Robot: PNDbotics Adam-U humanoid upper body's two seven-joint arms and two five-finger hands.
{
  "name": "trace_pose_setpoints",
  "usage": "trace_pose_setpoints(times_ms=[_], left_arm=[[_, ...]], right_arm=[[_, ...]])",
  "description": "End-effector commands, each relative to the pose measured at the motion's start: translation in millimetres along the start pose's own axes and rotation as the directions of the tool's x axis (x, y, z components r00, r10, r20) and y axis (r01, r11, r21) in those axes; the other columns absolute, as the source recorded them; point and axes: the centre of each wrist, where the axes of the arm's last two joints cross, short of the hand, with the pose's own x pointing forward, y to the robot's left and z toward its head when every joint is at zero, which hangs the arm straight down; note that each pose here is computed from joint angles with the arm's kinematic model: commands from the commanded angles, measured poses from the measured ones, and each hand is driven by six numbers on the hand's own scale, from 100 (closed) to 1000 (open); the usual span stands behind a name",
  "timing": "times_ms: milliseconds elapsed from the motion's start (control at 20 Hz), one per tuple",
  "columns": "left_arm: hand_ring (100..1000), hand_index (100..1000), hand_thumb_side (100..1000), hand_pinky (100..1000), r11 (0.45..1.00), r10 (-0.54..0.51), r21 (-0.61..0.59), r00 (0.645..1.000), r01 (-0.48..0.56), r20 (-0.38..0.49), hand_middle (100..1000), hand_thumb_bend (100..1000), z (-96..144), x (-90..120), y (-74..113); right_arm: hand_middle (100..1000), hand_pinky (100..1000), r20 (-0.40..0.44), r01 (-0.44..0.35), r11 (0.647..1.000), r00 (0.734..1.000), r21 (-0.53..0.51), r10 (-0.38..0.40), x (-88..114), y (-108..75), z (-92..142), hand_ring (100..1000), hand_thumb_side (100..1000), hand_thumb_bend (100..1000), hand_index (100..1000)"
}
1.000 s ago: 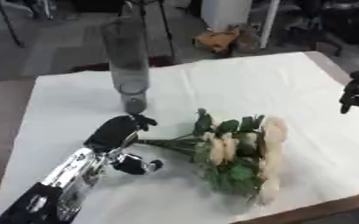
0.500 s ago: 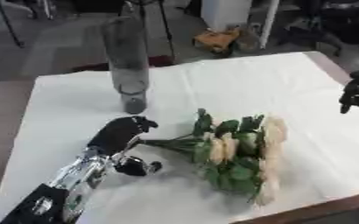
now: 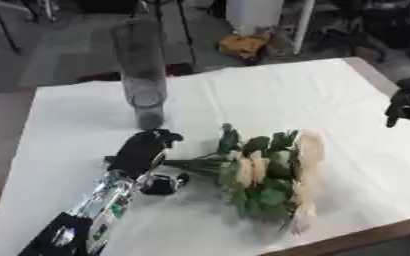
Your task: Arrange flowers into the vase.
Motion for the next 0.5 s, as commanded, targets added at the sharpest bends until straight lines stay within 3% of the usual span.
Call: trace_pose_setpoints(times_ms=[50, 500], left_arm=[[670, 821, 289, 719, 0.999, -0.013, 0.036, 1.0, 0.013, 0.014, 588, 520, -5.6, 1.8, 7.0], [672, 822, 288, 721, 0.999, -0.03, 0.017, 0.999, 0.03, 0.029, 590, 532, -5.7, 2.5, 6.6]], right_arm=[[602, 504, 0.012, -0.04, 0.999, 0.999, 0.008, 0.04, 12.0, -6.8, -4.3, 596, 687, 834, 800], [602, 504, 0.011, -0.041, 0.999, 0.999, 0.007, 0.04, 12.0, -7.2, -3.8, 596, 687, 834, 800]])
